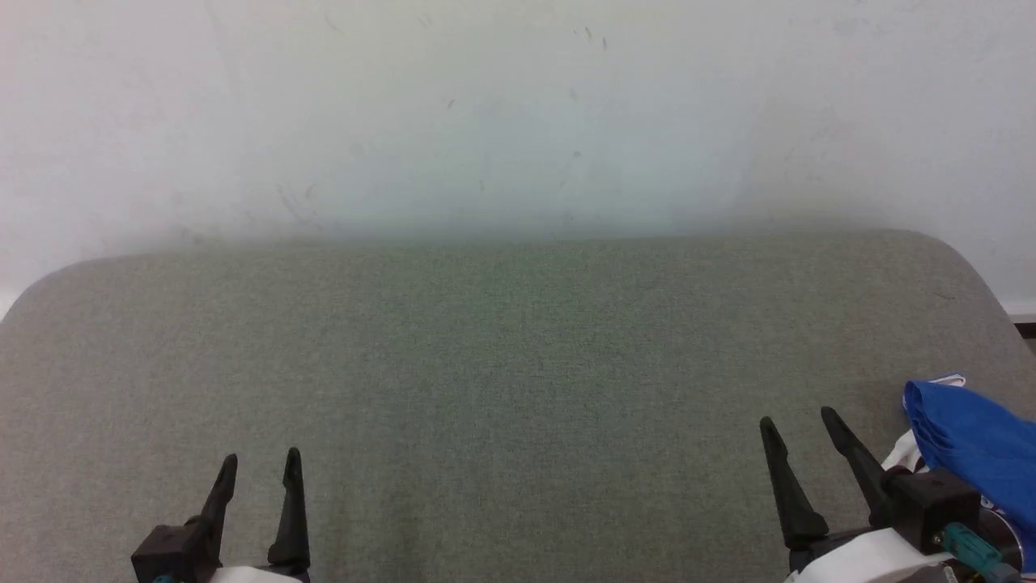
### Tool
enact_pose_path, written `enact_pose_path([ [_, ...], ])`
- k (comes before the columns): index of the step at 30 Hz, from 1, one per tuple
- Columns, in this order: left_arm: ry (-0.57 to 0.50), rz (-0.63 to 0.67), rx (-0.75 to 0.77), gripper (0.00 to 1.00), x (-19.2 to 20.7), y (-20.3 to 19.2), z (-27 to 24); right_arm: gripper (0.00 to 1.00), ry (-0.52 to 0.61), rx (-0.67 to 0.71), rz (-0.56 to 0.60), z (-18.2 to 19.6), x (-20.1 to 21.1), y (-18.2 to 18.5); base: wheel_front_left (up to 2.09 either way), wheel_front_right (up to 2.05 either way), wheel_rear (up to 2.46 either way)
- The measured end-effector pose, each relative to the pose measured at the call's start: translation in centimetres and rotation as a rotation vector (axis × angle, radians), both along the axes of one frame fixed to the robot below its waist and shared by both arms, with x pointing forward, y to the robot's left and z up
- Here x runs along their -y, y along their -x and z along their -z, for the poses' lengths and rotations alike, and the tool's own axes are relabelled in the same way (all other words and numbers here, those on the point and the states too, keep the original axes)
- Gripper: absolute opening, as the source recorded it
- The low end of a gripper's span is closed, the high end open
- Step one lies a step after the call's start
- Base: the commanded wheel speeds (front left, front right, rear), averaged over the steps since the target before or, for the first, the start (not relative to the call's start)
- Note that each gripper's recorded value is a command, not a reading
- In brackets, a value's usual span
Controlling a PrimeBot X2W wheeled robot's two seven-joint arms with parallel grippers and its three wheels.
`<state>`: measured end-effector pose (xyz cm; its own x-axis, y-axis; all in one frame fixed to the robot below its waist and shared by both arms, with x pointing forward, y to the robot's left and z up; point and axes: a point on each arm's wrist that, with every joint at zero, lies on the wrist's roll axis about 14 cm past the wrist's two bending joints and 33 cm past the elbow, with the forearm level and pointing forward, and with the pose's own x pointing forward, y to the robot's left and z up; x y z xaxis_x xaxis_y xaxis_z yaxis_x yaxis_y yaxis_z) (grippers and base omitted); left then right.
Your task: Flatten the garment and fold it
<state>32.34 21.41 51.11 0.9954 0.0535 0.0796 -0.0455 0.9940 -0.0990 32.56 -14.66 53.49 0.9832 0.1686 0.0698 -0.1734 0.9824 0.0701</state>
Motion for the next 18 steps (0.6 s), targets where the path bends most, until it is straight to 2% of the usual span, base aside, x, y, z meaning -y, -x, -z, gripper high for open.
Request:
enact_pose_path([
  [7, -0.001, 0.006, -0.006, 1.00, 0.24, -0.04, 0.31, 1.00, -0.017, -0.005, -0.002, 0.20, -0.08, -0.01, 0.00, 0.00, 0.00],
  [8, 0.001, 0.004, -0.012, 0.00, 0.25, -0.07, 0.50, 0.00, -0.023, -0.003, -0.004, 0.19, -0.16, -0.05, 0.00, 0.00, 0.00],
  [18, -0.004, 0.009, -0.030, 0.00, 0.45, -0.15, 0.83, 0.00, -0.018, -0.010, -0.001, 0.37, -0.04, -0.18, 0.00, 0.00, 0.00],
])
